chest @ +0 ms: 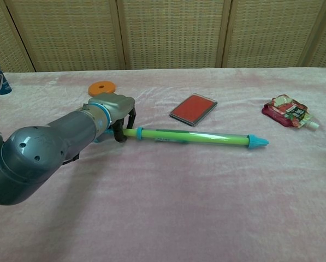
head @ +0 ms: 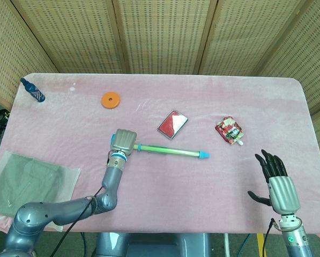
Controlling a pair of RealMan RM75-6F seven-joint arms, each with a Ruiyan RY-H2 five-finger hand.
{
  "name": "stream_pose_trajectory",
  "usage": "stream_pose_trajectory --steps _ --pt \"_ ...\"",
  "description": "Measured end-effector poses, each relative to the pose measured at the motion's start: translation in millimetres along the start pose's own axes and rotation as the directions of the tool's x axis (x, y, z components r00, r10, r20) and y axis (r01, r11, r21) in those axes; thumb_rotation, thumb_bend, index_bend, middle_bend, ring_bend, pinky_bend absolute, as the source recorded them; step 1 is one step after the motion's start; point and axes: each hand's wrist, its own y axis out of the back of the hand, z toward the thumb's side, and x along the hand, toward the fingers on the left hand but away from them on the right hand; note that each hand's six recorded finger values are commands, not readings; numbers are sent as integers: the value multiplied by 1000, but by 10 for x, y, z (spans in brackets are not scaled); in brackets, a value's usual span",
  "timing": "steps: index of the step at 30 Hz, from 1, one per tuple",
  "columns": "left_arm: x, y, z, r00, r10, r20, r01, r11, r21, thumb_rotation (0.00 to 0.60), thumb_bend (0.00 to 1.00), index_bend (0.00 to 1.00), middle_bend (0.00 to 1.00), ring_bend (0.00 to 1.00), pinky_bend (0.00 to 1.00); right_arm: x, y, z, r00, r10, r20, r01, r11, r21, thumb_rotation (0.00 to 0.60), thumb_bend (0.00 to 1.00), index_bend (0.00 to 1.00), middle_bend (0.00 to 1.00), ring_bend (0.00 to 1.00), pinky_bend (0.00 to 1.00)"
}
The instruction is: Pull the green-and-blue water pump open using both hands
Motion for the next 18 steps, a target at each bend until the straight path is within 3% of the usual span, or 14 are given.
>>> stream_pose_trajectory --steps 11,14,16,18 --pt "-314 265 -105 997 67 40 -64 996 -68 600 540 717 848 729 690 49 13 91 1000 12 -24 -13 1000 -15 600 227 10 0 0 17" --pt "-416 356 -210 997 78 29 -75 993 -86 600 548 719 849 732 695 60 10 107 999 24 -21 -25 1000 -18 600 227 40 1 0 55" --pt "-485 427 -301 996 85 18 -83 992 -95 600 548 719 849 732 695 66 12 113 999 31 -16 -32 999 -17 600 228 99 62 30 131" --pt "-547 503 -407 996 91 2 -91 991 -99 600 548 719 849 732 695 72 12 114 999 38 -8 -38 999 -11 600 227 153 191 142 220"
